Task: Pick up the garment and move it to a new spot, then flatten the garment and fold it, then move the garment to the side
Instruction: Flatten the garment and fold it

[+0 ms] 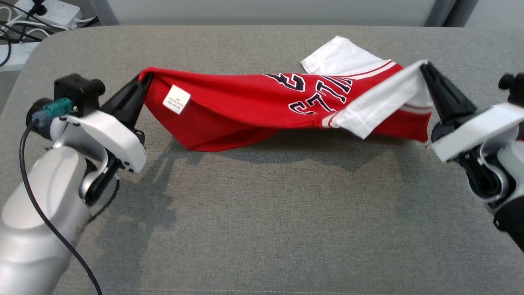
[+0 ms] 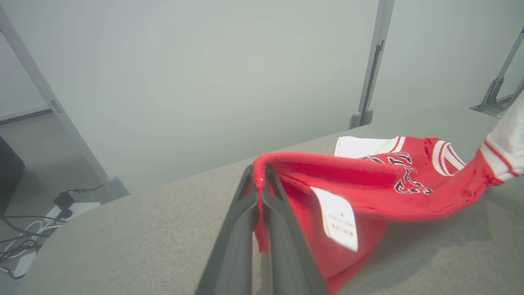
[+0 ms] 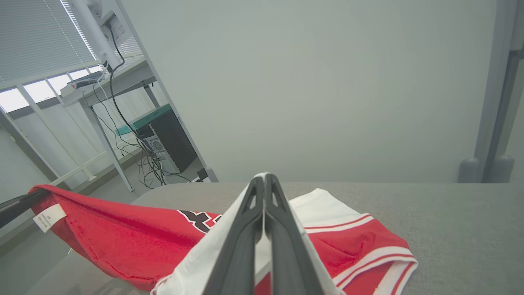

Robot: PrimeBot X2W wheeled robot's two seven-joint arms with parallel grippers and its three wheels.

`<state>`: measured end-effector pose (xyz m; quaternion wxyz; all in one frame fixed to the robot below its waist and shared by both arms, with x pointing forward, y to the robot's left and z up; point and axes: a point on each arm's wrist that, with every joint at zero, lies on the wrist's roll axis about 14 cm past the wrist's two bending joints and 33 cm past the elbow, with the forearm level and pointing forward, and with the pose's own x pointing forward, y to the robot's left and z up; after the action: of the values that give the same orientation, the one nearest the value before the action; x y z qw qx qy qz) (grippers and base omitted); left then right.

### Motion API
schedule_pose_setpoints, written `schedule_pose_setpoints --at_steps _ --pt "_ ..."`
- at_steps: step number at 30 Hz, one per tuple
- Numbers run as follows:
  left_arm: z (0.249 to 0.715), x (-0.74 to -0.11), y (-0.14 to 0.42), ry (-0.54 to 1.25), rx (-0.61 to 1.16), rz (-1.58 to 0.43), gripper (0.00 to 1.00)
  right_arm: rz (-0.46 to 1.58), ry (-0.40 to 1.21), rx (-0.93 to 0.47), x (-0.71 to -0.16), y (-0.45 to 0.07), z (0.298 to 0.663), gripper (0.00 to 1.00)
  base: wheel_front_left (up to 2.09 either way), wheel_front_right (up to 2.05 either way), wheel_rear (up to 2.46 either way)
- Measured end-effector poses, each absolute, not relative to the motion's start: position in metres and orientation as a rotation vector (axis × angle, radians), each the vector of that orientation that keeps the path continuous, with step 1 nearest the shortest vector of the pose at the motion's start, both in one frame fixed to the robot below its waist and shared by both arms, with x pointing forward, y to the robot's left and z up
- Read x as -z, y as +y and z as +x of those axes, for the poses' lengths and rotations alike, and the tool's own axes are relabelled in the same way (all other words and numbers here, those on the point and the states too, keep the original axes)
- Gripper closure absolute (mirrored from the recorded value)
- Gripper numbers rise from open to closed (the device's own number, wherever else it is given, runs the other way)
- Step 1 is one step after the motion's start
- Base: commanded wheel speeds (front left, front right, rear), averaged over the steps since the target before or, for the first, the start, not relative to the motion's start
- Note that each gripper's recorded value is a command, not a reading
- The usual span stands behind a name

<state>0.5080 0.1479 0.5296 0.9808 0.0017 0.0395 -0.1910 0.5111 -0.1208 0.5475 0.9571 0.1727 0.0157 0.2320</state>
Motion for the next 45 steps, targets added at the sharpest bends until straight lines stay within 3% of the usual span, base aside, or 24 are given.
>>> schedule_pose_setpoints --at_steps 3,7,10,13,18,21,27,32,45 --pt "0.527 -0.550 0.150 0.073 0.403 0.058 1.00 0.348 -0.064 -0.479 -0.588 -0.118 0.533 1.00 0.00 0.00 0.00" --pt "0.554 -0.612 0.159 -0.075 0.382 0.069 1.00 0.325 -0.228 -0.450 -0.656 -0.131 0.556 1.00 0.00 0.00 0.00" --pt "0.558 -0.650 0.162 -0.172 0.370 0.065 1.00 0.319 -0.339 -0.427 -0.702 -0.140 0.557 1.00 0.00 0.00 0.00" --pt "0.550 -0.647 0.163 -0.156 0.367 0.060 1.00 0.324 -0.374 -0.415 -0.715 -0.144 0.549 1.00 0.00 0.00 0.00" --pt "0.509 -0.567 0.163 0.060 0.367 -0.040 1.00 0.304 -0.215 -0.436 -0.652 -0.132 0.521 1.00 0.00 0.00 0.00" --pt "0.453 -0.481 0.155 0.306 0.374 -0.144 1.00 0.320 -0.004 -0.458 -0.582 -0.124 0.488 1.00 0.00 0.00 0.00" --pt "0.370 -0.404 0.139 0.552 0.396 -0.232 1.00 0.363 0.188 -0.480 -0.528 -0.126 0.442 1.00 0.00 0.00 0.00" --pt "0.337 -0.380 0.137 0.587 0.377 -0.248 1.00 0.382 0.261 -0.477 -0.503 -0.128 0.419 1.00 0.00 0.00 0.00" --pt "0.335 -0.363 0.125 0.574 0.365 -0.269 1.00 0.413 0.291 -0.468 -0.485 -0.127 0.411 1.00 0.00 0.00 0.00"
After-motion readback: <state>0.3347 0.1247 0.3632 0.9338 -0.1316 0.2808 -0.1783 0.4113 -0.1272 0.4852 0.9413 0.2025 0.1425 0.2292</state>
